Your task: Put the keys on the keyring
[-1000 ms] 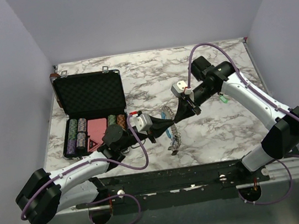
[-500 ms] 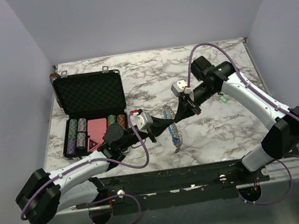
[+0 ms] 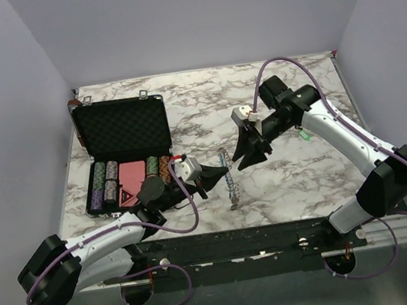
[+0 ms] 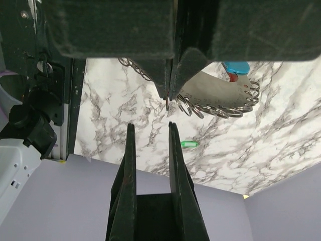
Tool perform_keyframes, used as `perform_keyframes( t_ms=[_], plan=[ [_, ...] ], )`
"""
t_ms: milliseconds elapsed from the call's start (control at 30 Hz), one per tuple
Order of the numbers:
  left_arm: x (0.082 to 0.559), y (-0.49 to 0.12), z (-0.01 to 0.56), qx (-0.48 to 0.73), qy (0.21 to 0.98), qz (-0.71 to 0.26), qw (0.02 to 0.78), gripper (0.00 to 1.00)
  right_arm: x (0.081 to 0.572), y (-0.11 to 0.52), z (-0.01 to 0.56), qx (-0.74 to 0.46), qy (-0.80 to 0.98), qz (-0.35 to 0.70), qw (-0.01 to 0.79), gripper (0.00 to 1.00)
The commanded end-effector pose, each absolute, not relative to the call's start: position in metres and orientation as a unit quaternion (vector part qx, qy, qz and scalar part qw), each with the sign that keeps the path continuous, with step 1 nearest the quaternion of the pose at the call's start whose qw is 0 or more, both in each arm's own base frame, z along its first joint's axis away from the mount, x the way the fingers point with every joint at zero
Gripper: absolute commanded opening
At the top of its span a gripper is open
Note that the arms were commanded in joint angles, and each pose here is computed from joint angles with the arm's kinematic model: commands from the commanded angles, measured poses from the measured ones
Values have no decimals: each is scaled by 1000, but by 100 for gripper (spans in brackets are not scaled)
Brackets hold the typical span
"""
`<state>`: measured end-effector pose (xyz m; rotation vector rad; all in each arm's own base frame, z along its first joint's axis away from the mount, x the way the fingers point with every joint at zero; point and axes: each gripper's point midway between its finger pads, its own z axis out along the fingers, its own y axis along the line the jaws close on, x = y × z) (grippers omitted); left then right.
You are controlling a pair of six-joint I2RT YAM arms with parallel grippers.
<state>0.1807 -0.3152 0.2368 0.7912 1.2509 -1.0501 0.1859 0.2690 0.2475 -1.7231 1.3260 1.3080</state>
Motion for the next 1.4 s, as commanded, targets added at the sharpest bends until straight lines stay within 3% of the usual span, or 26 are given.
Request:
perform_keyframes(
  t_ms=[0,933,1167,1367],
  plan=[
    [169,-305,265,355,480,-465,653,0,183,264,272,-639,489,498,323,44],
    [112,-283,307,475,354,-560,579,0,219,205,237,-568,597,458,334,46],
    [116,-285,309,473,358,-563,575,0,234,188,220,-532,645,442,326,46],
    [141,-283,299,464,416,-512,591,0,294,118,189,-385,764,384,346,46]
  ],
)
